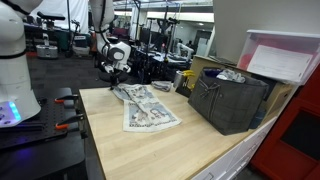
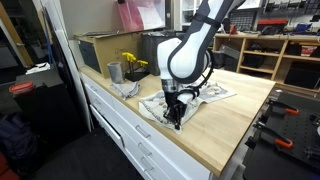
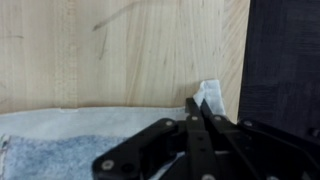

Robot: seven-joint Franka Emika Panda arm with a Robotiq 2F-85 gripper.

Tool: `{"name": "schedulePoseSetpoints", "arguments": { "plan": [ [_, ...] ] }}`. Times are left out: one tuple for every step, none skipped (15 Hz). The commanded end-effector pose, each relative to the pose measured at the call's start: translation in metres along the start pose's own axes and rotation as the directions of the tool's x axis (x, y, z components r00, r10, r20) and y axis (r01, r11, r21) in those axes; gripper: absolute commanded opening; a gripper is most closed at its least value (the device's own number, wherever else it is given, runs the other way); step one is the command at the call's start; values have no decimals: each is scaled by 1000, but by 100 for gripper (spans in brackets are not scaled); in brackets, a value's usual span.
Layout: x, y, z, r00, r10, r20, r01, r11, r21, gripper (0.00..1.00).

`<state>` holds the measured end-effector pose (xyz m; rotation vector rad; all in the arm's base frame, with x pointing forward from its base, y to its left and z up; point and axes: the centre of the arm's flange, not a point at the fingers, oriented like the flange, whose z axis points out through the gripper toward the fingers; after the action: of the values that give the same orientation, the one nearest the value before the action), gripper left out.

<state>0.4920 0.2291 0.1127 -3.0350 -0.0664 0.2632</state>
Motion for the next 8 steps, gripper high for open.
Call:
{"name": "schedulePoseSetpoints", "arguments": {
  "plan": [
    [-28, 15, -9, 1000, 4, 23, -4, 1000, -22, 0],
    [-39, 18, -15, 999, 25, 32, -24, 999, -31, 1],
    [-46, 18, -17, 998, 42, 38, -40, 998, -45, 1],
    [-52, 19, -18, 997, 55, 46, -52, 997, -55, 1],
    [-55, 18, -18, 995, 79, 64, -75, 995, -64, 1],
    [-58, 16, -21, 989, 115, 94, -108, 991, -73, 1],
    [-62, 14, -23, 984, 143, 103, -134, 987, -86, 1],
    [-64, 10, -27, 981, 160, 112, -150, 984, -94, 1]
  ]
}}
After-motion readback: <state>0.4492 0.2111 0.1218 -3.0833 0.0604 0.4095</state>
